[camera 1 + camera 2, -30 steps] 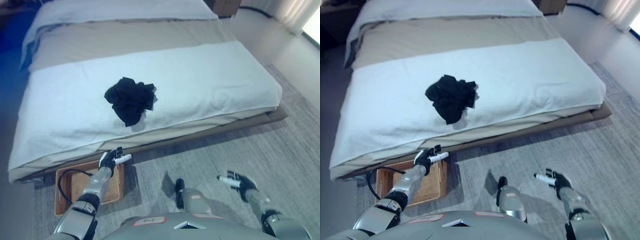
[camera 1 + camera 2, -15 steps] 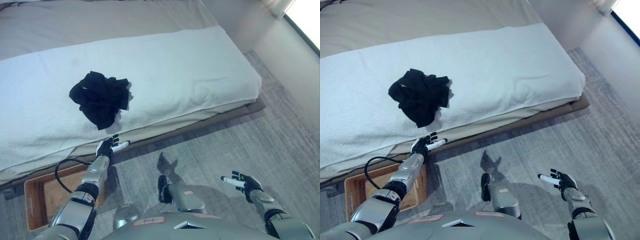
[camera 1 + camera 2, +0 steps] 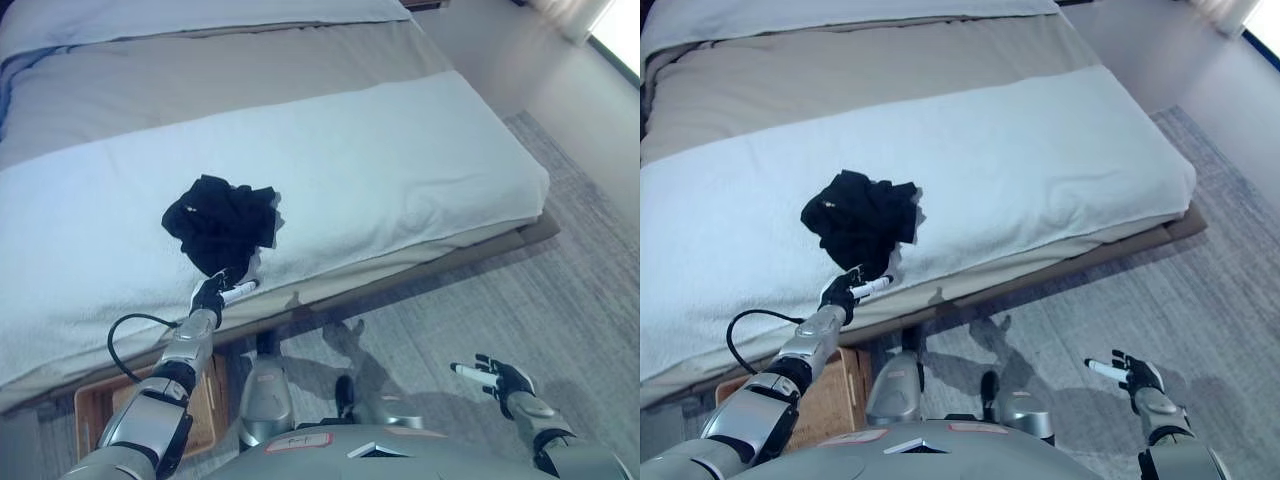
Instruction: Put the clothes on the bed into the basket.
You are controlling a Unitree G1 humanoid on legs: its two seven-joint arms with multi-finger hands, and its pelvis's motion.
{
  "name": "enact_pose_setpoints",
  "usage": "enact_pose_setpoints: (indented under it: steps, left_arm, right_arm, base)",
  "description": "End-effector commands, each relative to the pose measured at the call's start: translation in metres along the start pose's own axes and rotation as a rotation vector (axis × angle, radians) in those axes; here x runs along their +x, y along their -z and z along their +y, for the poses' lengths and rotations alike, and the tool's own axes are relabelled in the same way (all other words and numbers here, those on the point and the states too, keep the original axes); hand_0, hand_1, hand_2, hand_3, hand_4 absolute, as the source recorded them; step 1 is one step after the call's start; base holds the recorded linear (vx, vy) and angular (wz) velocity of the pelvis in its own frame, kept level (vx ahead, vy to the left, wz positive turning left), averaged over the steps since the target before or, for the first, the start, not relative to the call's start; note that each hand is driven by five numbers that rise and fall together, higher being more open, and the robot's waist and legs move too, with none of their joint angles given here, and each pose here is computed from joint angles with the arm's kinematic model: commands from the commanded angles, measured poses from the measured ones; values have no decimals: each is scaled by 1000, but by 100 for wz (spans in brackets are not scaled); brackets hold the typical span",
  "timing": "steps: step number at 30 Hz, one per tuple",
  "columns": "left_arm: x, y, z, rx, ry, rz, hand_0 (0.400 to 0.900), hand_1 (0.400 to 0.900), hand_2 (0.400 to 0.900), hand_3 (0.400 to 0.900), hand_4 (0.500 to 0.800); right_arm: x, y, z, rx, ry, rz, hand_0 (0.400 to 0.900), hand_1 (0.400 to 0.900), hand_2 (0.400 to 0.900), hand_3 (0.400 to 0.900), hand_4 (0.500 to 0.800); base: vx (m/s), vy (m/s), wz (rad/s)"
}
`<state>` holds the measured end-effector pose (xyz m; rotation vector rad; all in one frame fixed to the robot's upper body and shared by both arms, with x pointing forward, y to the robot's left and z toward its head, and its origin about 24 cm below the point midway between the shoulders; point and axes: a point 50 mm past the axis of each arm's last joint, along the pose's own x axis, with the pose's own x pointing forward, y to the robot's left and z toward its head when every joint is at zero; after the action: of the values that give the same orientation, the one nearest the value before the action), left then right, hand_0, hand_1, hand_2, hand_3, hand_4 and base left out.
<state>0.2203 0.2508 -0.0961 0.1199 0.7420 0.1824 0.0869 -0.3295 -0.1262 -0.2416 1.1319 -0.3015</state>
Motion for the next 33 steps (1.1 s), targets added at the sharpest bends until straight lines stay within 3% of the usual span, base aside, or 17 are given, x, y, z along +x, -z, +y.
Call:
enact_pose_setpoints:
  steps: [1, 16, 27, 33]
  left_arm:
    - [3, -55, 24, -62, -64, -229, 900, 900, 900, 900, 800]
    - [-12, -76, 44, -43, -86, -369, 900, 900, 900, 900, 800]
    - [-8, -82, 35, -7, -57, -364, 900, 900, 900, 900, 800]
    - [0, -92, 34, 126, -116, -350, 900, 900, 900, 900, 800]
  right_arm:
    - [-2, -29, -32, -25, 81, -122, 900, 900, 900, 900, 800]
    - [2, -65, -18, -33, 25, -216, 900, 900, 900, 900, 800]
    - [2, -52, -16, -4, 11, -185, 900, 900, 900, 900, 800]
    - [1, -34, -15, -2, 11, -132, 900, 900, 900, 900, 800]
  base:
    - [262, 155, -39]
    - [207, 162, -17]
    - [175, 135, 30]
    - [258, -133, 50]
